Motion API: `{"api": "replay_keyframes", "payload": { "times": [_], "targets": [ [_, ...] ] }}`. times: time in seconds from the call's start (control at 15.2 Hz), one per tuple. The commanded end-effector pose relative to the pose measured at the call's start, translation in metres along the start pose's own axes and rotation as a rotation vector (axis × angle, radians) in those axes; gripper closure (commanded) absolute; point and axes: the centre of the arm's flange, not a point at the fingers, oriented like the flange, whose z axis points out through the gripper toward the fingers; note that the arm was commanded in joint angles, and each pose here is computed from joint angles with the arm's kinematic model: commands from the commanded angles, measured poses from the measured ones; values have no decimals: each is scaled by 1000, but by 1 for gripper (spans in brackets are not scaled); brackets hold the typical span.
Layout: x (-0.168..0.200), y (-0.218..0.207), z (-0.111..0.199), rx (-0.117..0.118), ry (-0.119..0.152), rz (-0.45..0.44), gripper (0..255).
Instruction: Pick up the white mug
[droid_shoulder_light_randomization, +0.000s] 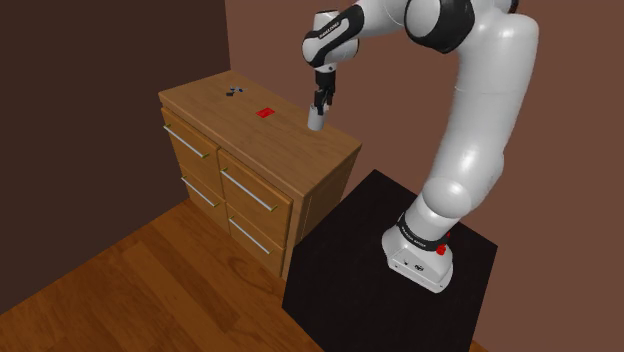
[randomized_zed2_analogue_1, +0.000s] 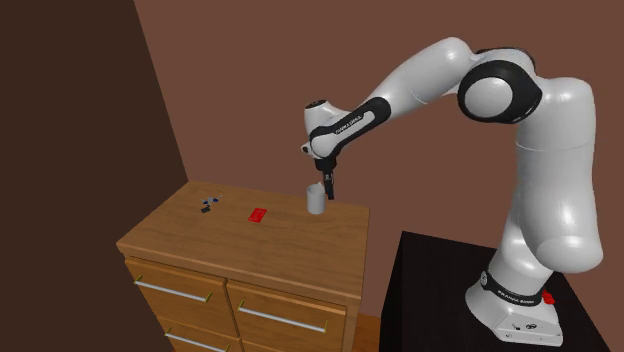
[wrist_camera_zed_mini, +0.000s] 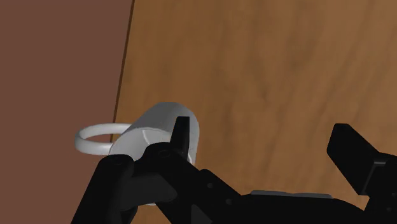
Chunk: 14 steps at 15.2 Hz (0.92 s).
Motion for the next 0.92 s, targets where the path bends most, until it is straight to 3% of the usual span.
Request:
{"api": "replay_keyframes", "payload": {
  "times": [0.0,0.26,0.86],
  "targets": [
    [17,15,10,-4,4,-16,0],
    [53,44,33,-11,11,-44,0],
    [62,44,73,-12,11,-46,0]
  ]
}}
